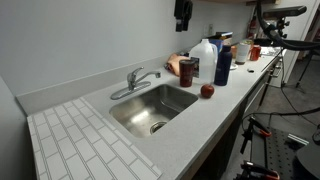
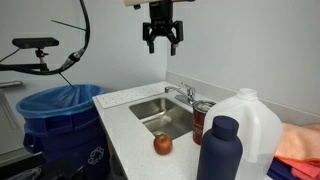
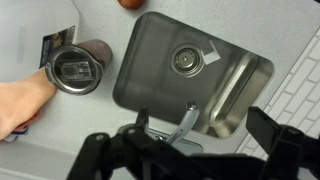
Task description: Open the tap faucet and move the nozzle the right
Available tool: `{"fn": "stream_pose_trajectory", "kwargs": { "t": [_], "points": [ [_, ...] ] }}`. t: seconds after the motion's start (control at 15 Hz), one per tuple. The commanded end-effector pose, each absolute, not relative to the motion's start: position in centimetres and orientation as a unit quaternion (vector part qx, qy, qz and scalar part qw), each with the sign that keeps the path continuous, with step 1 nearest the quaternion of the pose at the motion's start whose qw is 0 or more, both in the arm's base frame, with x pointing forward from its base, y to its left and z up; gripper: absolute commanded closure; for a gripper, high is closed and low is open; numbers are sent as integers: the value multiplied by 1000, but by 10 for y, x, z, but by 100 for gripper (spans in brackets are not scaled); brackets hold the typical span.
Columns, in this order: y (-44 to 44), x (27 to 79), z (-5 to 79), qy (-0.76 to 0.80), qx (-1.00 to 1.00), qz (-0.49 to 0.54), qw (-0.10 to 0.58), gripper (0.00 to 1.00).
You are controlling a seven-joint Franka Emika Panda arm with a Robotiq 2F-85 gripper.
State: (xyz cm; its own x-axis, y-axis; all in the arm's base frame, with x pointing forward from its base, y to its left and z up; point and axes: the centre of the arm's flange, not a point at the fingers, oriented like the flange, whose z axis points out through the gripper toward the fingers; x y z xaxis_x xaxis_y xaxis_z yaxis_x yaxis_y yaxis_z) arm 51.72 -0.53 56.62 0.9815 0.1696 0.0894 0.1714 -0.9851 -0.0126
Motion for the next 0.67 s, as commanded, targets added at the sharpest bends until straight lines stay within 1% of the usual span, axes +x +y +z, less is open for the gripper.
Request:
{"fn": "stream_pose_trajectory", "kwargs": {
  "t": [0.0, 0.33, 0.6],
  "points": [
    [28, 582, 569, -70, -997, -36, -7, 0],
    [39, 632, 543, -40, -998, -49, 6, 0],
    [23, 650, 528, -24, -999, -43, 14, 0]
  ]
}}
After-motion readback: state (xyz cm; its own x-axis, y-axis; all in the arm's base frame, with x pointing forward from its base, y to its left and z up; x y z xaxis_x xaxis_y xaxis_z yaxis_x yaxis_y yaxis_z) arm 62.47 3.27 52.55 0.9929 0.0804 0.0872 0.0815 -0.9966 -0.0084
